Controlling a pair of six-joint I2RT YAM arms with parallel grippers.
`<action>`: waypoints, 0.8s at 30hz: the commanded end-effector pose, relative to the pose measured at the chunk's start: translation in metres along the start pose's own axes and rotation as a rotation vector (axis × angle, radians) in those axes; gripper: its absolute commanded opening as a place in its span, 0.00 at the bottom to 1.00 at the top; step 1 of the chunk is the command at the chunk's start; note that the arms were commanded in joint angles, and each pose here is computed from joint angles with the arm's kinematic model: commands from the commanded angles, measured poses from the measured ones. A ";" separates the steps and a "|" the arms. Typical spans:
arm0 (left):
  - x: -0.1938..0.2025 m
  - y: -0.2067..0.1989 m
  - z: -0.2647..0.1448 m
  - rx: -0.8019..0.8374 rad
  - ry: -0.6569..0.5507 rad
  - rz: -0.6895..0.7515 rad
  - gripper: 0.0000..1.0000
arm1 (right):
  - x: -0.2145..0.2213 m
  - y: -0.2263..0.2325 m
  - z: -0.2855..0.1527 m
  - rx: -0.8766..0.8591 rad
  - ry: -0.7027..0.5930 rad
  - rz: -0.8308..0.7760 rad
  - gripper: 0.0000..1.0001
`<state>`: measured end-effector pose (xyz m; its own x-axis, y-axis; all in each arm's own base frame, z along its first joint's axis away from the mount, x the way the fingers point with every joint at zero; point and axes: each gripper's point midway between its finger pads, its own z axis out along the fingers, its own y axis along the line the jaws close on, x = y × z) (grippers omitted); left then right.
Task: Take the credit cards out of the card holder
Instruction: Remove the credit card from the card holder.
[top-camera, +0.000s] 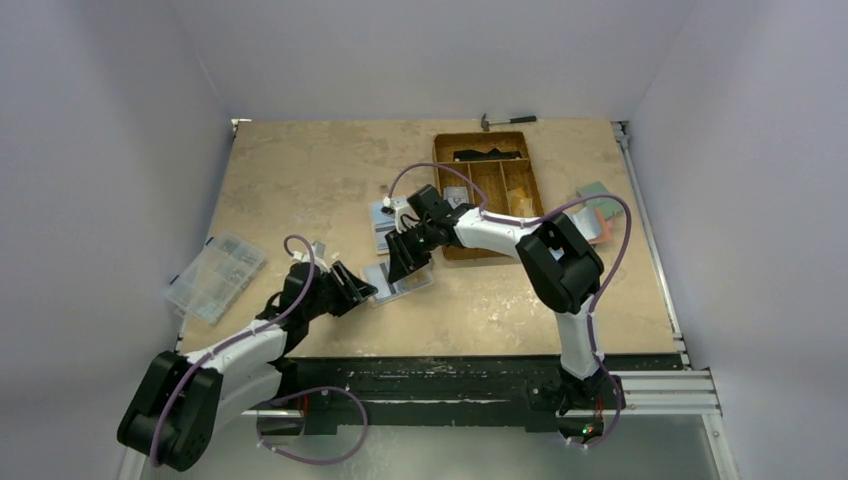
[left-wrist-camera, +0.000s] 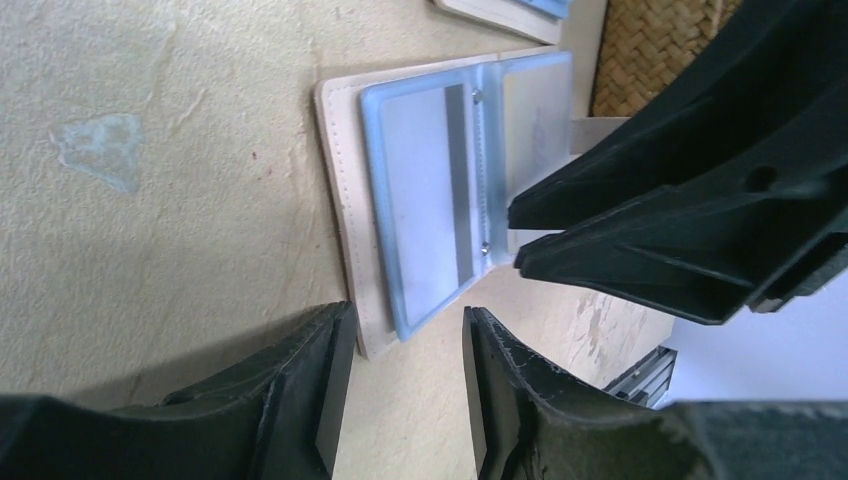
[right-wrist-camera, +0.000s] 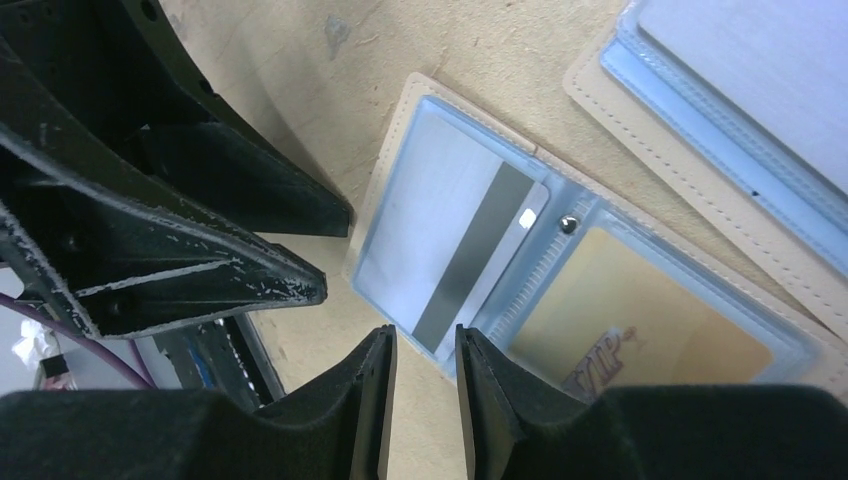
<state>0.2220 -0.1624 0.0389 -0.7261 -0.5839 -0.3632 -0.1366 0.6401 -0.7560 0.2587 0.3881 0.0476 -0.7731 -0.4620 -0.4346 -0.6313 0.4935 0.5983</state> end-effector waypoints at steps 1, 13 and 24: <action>-0.011 -0.020 0.007 0.076 -0.029 -0.020 0.46 | -0.025 0.013 -0.020 -0.024 -0.061 -0.063 0.35; -0.014 -0.028 0.009 0.106 -0.036 -0.030 0.33 | -0.020 0.005 -0.015 -0.019 -0.044 -0.034 0.35; -0.024 -0.036 0.000 0.118 -0.086 -0.008 0.35 | -0.023 0.010 -0.021 -0.033 -0.044 -0.075 0.32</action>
<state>0.2371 -0.1697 0.0647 -0.6802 -0.6265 -0.3804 -0.0776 0.5777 -0.8126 0.2634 0.3798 0.0478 -0.7750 -0.4655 -0.4274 -0.6284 0.4956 0.5996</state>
